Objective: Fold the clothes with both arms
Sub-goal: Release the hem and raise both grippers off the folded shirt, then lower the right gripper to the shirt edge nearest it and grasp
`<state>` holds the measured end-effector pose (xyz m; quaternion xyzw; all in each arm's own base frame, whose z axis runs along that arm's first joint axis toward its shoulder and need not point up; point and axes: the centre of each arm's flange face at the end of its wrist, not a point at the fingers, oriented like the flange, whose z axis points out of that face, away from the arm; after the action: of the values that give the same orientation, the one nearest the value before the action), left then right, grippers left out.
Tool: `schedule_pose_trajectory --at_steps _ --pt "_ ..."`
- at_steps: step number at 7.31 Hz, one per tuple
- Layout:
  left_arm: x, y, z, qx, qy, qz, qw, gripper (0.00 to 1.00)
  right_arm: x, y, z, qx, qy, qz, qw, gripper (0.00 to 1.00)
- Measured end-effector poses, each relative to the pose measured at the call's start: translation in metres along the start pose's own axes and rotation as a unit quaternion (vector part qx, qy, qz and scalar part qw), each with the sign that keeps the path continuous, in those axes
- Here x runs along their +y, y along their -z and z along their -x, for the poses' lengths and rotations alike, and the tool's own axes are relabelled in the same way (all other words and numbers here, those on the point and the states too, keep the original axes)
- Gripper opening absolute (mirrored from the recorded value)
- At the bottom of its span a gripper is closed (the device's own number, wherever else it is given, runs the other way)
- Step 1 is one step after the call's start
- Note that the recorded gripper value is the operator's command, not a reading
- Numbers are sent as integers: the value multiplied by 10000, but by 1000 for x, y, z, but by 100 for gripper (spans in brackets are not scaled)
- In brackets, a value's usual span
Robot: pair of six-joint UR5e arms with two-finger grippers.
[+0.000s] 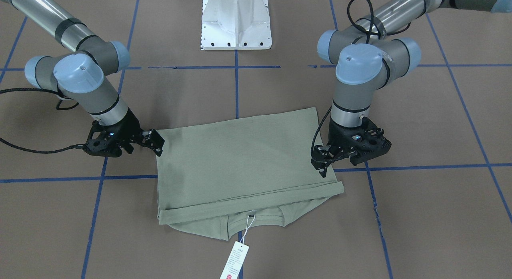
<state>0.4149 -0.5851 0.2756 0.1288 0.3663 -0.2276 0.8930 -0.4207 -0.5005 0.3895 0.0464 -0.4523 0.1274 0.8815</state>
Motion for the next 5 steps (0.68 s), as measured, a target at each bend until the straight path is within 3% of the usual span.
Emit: schedule_pose_trajectory --at_steps 2,3,4,5 --pt "2 3 0 -2 4 -5 10000 100 34 -16 4 69 180 70 9998 99" --pt "2 3 0 -2 3 -13 10000 100 43 -21 7 78 232 110 9996 80" --pt "2 2 0 -5 -1 -14 10000 100 48 -23 10 75 262 145 9995 37" --pt "3 2 0 -6 -6 -14 10000 100 51 -24 12 64 281 177 9994 8"
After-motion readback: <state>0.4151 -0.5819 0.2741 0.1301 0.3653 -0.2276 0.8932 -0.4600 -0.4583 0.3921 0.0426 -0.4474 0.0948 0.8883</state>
